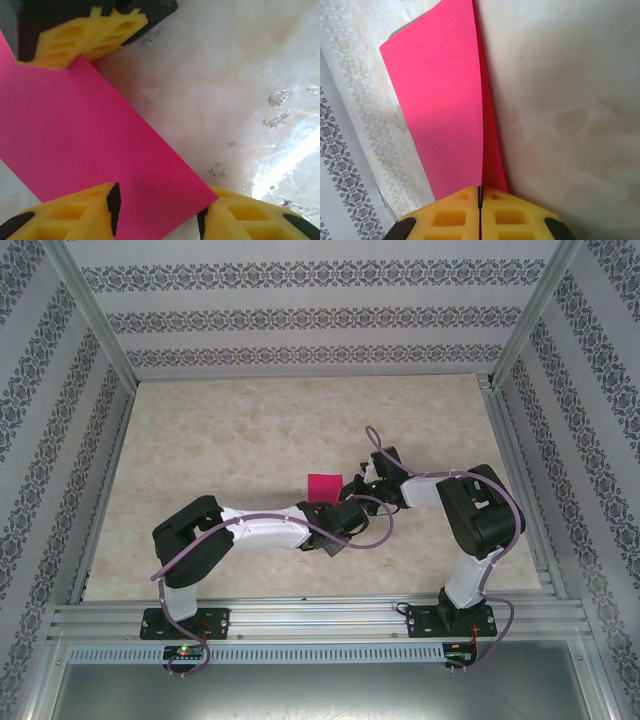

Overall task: Fold a paper plane with a square sheet of paper (pick it up from the middle)
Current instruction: Third fold the triangle at the center of the table.

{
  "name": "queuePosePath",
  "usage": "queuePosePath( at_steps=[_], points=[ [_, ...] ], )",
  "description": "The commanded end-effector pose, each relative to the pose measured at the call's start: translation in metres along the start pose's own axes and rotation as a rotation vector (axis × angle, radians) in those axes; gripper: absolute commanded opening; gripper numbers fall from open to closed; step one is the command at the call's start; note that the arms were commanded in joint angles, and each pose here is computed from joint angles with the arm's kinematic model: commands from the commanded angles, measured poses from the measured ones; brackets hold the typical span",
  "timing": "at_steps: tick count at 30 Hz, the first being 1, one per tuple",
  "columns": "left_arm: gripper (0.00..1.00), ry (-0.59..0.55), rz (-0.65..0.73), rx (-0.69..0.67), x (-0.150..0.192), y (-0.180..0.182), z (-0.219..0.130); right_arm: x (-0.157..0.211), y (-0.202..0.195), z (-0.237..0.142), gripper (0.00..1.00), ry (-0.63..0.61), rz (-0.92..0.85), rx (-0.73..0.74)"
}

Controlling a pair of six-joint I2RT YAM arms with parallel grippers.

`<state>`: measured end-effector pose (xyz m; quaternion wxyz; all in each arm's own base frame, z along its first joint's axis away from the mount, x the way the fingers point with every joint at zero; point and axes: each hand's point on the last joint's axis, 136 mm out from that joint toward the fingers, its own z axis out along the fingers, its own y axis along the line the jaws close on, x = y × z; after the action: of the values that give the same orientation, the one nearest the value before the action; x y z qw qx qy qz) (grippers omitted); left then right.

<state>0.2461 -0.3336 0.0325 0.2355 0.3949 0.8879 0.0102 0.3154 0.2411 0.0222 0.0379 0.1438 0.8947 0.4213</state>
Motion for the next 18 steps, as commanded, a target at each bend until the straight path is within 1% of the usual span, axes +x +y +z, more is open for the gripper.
queuePosePath(
  at_steps=[1, 2, 3, 8, 12, 15, 18],
  points=[
    [0.4, -0.06, -0.003, -0.023, -0.015, 0.0, -0.009, -0.001, -0.004, 0.001, 0.08, 0.011, 0.019, 0.006],
    [0.37, -0.064, -0.006, -0.022, -0.016, 0.0, -0.01, 0.0, -0.004, 0.001, 0.09, 0.011, 0.019, 0.008],
    [0.32, -0.07, -0.007, -0.021, -0.016, 0.001, -0.012, -0.001, -0.004, 0.001, 0.09, 0.01, 0.019, 0.008],
    [0.17, -0.088, -0.016, -0.021, -0.019, 0.003, -0.018, -0.002, -0.005, -0.001, 0.11, 0.006, 0.022, 0.009],
    [0.04, -0.082, -0.029, 0.013, -0.018, 0.002, -0.02, -0.002, -0.003, -0.001, 0.13, 0.006, 0.018, 0.006],
    [0.0, -0.075, -0.06, 0.051, -0.018, 0.006, -0.021, -0.003, -0.001, -0.003, 0.16, 0.003, 0.015, 0.0],
    [0.0, -0.065, -0.118, 0.122, -0.015, 0.011, -0.022, -0.005, 0.002, -0.008, 0.26, -0.01, 0.007, -0.004]
  ],
)
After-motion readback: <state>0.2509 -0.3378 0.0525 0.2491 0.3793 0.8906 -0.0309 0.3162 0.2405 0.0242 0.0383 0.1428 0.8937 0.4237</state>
